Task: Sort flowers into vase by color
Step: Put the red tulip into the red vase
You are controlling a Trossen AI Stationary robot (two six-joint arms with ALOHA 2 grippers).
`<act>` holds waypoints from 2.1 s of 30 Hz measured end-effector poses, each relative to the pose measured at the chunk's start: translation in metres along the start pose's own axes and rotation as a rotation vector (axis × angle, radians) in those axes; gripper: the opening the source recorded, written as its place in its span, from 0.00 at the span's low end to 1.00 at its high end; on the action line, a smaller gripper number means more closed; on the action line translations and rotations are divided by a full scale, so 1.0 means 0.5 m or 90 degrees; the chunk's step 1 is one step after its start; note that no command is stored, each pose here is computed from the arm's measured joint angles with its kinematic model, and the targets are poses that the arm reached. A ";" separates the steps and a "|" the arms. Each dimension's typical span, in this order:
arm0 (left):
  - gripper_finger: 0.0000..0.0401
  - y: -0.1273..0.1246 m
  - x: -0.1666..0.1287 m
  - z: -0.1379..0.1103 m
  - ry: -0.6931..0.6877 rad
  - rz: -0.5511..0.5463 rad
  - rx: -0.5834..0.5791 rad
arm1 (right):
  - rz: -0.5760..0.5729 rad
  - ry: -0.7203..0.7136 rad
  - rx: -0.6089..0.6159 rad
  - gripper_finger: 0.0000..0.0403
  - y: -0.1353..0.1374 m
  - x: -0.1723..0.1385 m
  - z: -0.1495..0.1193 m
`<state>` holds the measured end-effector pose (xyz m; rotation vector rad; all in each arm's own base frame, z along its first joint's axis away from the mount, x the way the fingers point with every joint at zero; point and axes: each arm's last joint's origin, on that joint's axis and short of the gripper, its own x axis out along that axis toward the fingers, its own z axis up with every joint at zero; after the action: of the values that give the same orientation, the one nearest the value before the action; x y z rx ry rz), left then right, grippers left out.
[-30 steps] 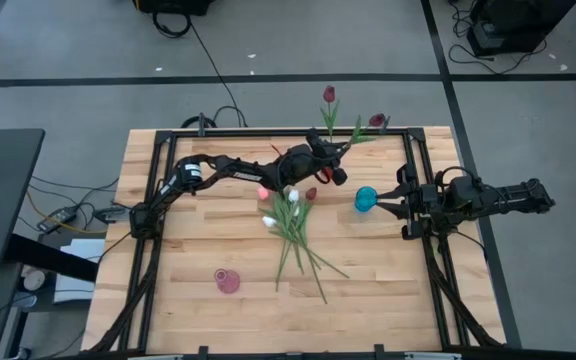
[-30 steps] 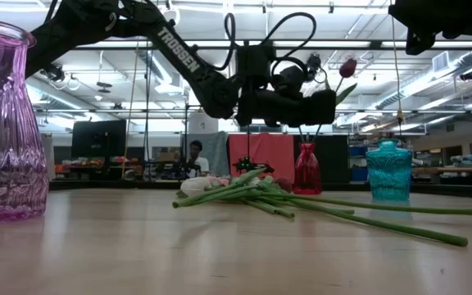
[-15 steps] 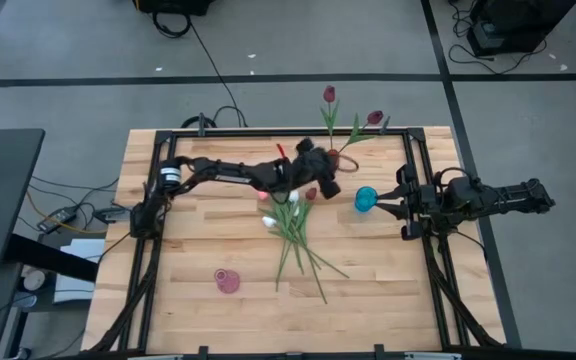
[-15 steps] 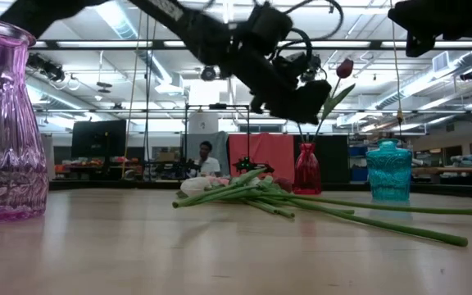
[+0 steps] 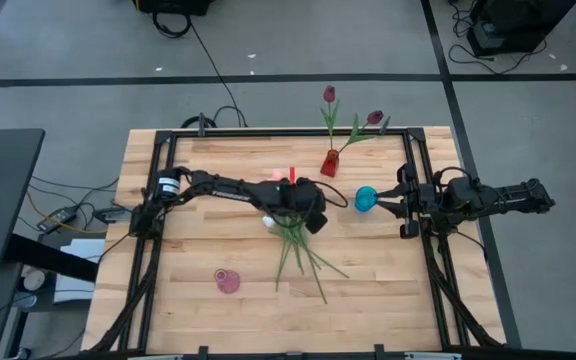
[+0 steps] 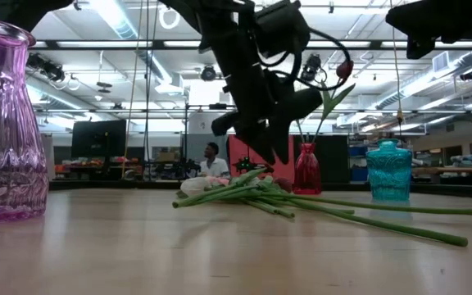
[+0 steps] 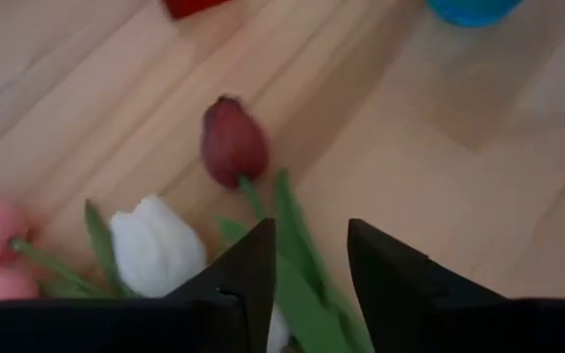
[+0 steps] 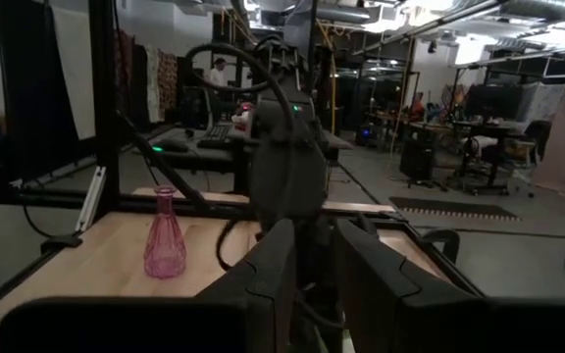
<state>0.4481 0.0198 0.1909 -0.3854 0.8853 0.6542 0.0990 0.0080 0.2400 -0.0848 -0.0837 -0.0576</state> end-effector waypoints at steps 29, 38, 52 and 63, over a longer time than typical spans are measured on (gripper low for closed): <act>0.03 0.049 0.095 0.010 0.063 -0.038 0.039 | -0.001 0.007 -0.007 0.21 0.001 0.007 -0.002; 0.02 0.044 -0.020 0.116 -0.169 -0.150 0.097 | -0.002 -0.001 -0.004 0.21 0.000 0.004 0.000; 0.02 0.086 -0.153 0.275 -0.724 -0.176 0.188 | -0.001 0.007 -0.003 0.21 0.001 0.003 -0.002; 0.03 0.118 -0.194 0.305 -0.904 -0.217 0.199 | -0.001 0.011 -0.007 0.21 0.001 0.003 -0.003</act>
<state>0.4530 0.1140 0.3560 0.2428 -0.4399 0.3150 0.1006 0.0080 0.2384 -0.0956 -0.0660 -0.0601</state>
